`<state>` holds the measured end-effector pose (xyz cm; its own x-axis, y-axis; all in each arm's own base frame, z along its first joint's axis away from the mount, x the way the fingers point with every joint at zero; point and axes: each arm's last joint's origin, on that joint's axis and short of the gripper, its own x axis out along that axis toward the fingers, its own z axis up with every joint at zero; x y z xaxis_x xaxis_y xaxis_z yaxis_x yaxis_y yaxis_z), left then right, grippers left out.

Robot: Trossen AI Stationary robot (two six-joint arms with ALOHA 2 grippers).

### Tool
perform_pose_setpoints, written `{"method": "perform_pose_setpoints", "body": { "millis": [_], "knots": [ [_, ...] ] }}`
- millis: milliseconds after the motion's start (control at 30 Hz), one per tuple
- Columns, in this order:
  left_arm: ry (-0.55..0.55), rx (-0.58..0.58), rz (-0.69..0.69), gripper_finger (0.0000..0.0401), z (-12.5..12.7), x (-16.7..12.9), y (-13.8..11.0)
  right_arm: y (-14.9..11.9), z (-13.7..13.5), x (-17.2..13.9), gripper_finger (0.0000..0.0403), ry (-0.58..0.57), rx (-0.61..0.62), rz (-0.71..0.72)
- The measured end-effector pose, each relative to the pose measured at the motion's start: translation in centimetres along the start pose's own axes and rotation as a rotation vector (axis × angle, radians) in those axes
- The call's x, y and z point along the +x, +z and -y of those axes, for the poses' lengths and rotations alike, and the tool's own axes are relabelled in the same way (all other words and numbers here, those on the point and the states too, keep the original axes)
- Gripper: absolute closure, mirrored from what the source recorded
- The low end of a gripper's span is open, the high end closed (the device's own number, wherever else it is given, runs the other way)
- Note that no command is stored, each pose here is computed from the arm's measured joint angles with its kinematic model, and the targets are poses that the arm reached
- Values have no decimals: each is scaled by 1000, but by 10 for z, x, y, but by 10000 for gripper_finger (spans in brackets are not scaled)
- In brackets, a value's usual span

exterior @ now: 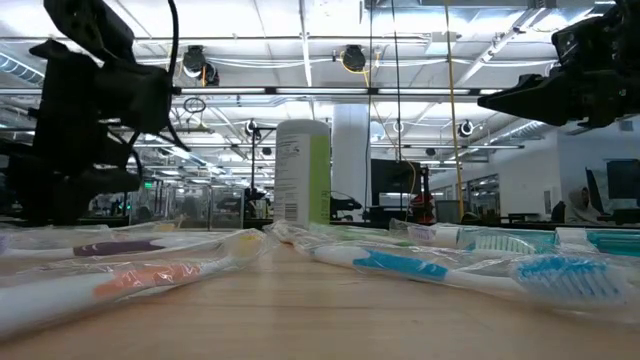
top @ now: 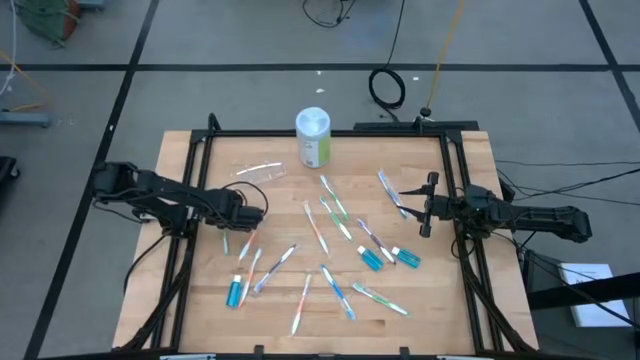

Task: Pick & Place toothbrushing station
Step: Put the green toothbrush into the transparent organizer

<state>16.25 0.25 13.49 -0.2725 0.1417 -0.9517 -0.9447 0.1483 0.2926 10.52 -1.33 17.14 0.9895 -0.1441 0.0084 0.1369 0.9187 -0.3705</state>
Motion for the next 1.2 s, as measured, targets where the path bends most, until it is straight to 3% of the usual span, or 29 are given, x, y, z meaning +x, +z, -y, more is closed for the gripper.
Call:
{"method": "perform_pose_setpoints", "body": {
  "millis": [133, 333, 767, 1200],
  "knots": [
    [39, 0, -8, 238, 6, 8, 0, 0, 0, 0, 234, 0, 0, 0],
    [9, 62, 24, 238, 11, 8, 1, 0, 0, 0, 234, 0, 0, 0],
    [-4, 288, 79, 238, 15, 1, 2, 0, 0, 0, 234, -2, -1, 0],
    [64, 336, 26, 238, 8, -1, -1, 0, 0, 0, 234, -3, -1, -1]
  ]
}}
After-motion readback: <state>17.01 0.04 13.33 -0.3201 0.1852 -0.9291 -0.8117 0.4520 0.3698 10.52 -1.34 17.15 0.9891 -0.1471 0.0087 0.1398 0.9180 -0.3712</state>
